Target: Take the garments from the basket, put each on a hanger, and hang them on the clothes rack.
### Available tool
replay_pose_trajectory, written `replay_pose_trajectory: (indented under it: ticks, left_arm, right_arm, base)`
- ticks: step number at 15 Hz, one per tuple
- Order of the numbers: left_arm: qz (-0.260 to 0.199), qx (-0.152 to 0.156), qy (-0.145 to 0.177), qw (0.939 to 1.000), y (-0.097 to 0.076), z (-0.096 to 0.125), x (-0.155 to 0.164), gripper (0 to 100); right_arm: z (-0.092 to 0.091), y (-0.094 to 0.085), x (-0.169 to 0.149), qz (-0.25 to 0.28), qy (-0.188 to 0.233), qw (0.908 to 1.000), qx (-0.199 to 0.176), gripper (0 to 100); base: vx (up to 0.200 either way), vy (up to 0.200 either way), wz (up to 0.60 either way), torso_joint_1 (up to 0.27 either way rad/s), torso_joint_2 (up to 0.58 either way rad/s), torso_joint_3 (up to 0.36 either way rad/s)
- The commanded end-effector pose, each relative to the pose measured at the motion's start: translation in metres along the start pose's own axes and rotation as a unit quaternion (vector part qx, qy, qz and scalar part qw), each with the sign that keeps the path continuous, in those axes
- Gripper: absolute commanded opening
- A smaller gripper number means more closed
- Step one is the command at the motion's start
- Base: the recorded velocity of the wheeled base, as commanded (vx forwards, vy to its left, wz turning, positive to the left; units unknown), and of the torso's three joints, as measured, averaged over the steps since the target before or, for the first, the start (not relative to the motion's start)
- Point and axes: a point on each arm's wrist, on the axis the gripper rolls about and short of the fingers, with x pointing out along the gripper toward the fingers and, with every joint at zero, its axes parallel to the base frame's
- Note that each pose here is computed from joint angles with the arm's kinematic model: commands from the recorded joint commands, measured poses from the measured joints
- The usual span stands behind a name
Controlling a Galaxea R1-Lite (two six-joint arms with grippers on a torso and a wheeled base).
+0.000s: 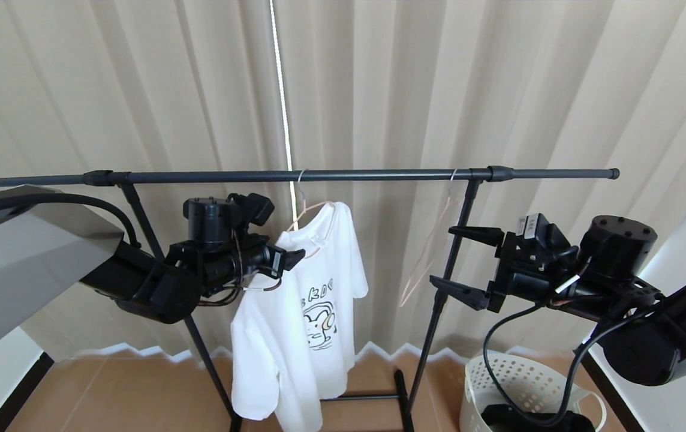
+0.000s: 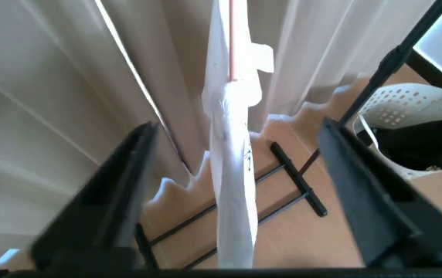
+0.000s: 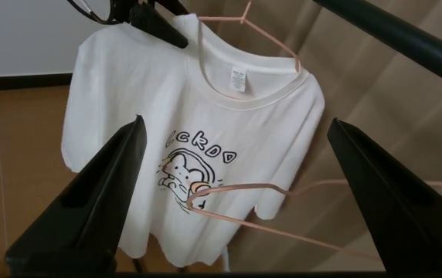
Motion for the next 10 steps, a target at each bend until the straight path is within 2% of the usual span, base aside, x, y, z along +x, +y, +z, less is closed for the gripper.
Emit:
replay_pose_trajectory:
  ticks: [1, 3, 6, 8, 9, 10]
  left_arm:
    - [0.002, 0.001, -0.008, 1.0000, 0.001, 0.002, -0.001, 100]
    - [0.003, 0.001, -0.011, 0.9999, 0.001, 0.002, -0.002, 100]
    - [0.005, 0.004, -0.026, 0.9996, -0.002, 0.016, -0.032, 100]
    - [0.011, 0.002, -0.028, 0.9995, -0.001, 0.018, -0.062, 100]
    - [0.020, -0.001, -0.028, 0.9994, 0.003, 0.017, -0.081, 100]
    - [0.022, -0.002, -0.028, 0.9994, 0.004, 0.017, -0.087, 100]
  right_arm:
    - [0.000, 0.000, 0.000, 0.000, 0.000, 1.0000, -0.001, 100]
    - [0.001, 0.000, 0.000, 0.000, -0.001, 1.0000, -0.001, 100]
    - [0.003, 0.000, 0.000, 0.000, -0.004, 1.0000, -0.004, 100]
    - [0.013, 0.004, 0.000, -0.009, -0.009, 0.9999, -0.010, 100]
    - [0.022, 0.007, -0.003, -0.042, -0.006, 0.9990, -0.012, 100]
    - [0.027, 0.007, -0.004, -0.059, -0.006, 0.9981, -0.014, 100]
  base:
    - [0.000, 0.000, 0.00, 0.000, 0.00, 0.000]
    - [0.000, 0.000, 0.00, 0.000, 0.00, 0.000]
    - [0.000, 0.000, 0.00, 0.000, 0.00, 0.000]
    - [0.000, 0.000, 0.00, 0.000, 0.00, 0.000]
    - [0.000, 0.000, 0.00, 0.000, 0.00, 0.000]
    - [0.000, 0.000, 0.00, 0.000, 0.00, 0.000]
